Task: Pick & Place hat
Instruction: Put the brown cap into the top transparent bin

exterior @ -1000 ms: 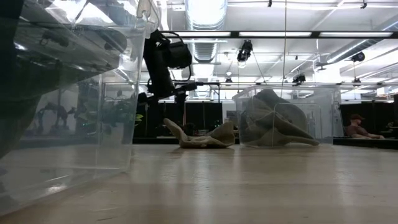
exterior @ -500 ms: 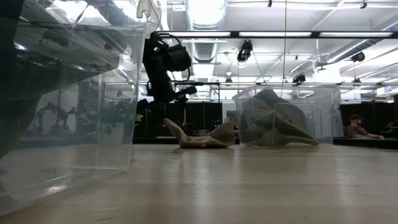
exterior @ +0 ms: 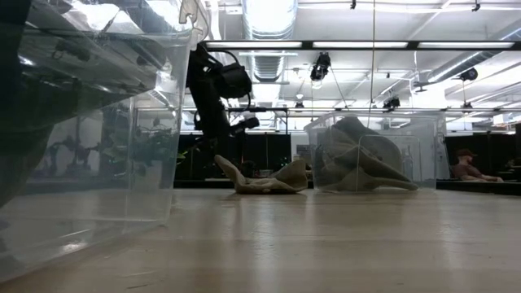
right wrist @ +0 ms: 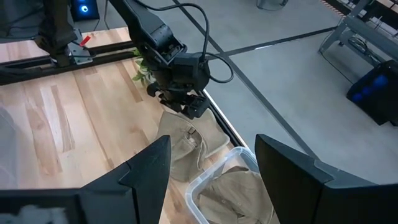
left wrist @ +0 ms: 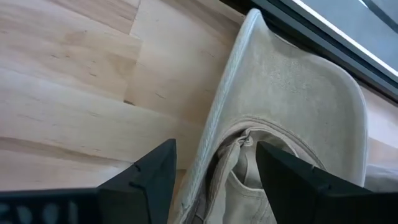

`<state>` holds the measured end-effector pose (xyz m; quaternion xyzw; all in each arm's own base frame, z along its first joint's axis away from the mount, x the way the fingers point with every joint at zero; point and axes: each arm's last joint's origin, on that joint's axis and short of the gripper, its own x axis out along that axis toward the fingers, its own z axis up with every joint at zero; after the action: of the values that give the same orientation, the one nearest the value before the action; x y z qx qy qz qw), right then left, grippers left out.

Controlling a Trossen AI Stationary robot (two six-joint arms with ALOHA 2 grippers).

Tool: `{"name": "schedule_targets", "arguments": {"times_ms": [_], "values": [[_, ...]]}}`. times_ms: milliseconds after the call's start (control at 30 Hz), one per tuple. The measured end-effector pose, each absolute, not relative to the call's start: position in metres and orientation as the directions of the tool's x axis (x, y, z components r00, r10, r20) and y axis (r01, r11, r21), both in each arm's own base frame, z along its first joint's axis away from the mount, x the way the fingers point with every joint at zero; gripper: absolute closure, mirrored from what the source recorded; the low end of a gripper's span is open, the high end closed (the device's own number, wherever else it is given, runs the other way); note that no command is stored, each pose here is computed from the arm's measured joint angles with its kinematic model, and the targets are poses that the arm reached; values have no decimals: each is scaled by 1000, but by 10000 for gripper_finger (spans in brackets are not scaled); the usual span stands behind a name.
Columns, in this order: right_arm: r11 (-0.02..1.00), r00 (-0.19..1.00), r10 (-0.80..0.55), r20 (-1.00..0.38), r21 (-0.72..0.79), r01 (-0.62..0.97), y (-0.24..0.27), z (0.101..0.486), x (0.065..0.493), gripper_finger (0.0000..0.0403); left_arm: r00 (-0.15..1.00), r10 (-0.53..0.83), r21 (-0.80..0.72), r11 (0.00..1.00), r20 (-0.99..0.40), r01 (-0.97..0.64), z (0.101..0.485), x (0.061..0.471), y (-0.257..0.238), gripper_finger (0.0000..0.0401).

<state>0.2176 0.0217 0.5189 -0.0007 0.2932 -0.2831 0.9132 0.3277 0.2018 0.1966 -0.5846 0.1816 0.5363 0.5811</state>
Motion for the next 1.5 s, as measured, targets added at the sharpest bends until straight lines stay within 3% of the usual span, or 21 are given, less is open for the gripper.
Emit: {"name": "schedule_targets", "arguments": {"times_ms": [167,433,1000,1233,1500], "values": [[839,668,-517,-535,-161,521,22,519,218,177,368,404,-492,-262,-837,-830,197,328,203,235],[835,668,-517,-535,-146,530,22,519,218,177,383,386,-497,-257,-839,-829,197,328,202,386],[841,667,-518,-535,-175,513,22,519,218,177,481,285,-515,-53,-829,-856,247,306,182,394],[841,667,-519,-534,-183,508,21,519,218,177,574,190,-568,90,-796,-818,269,298,171,394],[820,659,-542,-521,-158,550,13,521,220,177,655,201,-578,334,-728,-745,304,284,150,394]]}}
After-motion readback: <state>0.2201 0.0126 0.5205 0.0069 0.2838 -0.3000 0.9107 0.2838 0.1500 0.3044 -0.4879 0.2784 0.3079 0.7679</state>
